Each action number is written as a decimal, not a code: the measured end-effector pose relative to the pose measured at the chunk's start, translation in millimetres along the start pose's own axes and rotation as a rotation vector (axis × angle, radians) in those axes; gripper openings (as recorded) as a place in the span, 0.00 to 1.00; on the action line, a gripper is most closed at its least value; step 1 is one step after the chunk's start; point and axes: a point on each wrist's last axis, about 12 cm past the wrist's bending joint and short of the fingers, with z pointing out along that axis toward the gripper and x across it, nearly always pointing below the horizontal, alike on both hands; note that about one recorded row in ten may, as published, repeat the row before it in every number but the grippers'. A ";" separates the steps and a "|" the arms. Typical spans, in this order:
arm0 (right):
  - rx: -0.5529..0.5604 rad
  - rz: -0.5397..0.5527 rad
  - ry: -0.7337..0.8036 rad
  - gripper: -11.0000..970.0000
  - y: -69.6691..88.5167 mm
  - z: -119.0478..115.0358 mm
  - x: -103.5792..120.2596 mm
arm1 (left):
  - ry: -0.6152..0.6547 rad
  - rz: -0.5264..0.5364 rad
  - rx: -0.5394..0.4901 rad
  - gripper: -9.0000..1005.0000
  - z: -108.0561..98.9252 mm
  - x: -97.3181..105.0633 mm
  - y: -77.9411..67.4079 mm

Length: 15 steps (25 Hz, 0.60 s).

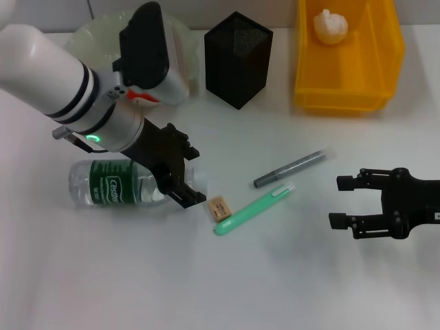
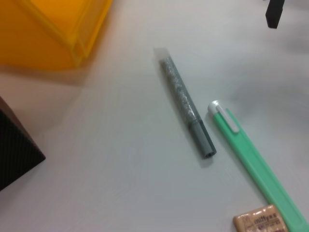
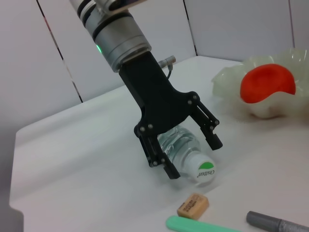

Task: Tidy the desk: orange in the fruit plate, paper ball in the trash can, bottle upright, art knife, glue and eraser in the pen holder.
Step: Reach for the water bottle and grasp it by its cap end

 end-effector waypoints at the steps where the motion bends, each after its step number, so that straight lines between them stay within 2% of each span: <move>1: 0.001 0.000 -0.001 0.80 -0.1 -0.3 -0.1 | 0.008 0.008 -0.002 0.84 1.0 -0.7 0.2; 11: 0.015 0.007 -0.027 0.79 -1.0 -5.2 -1.6 | 0.065 0.043 -0.016 0.84 6.2 -2.1 -0.3; 15: 0.015 0.011 -0.031 0.78 -0.9 -5.6 -2.2 | 0.095 0.053 -0.018 0.72 9.6 -6.1 -1.3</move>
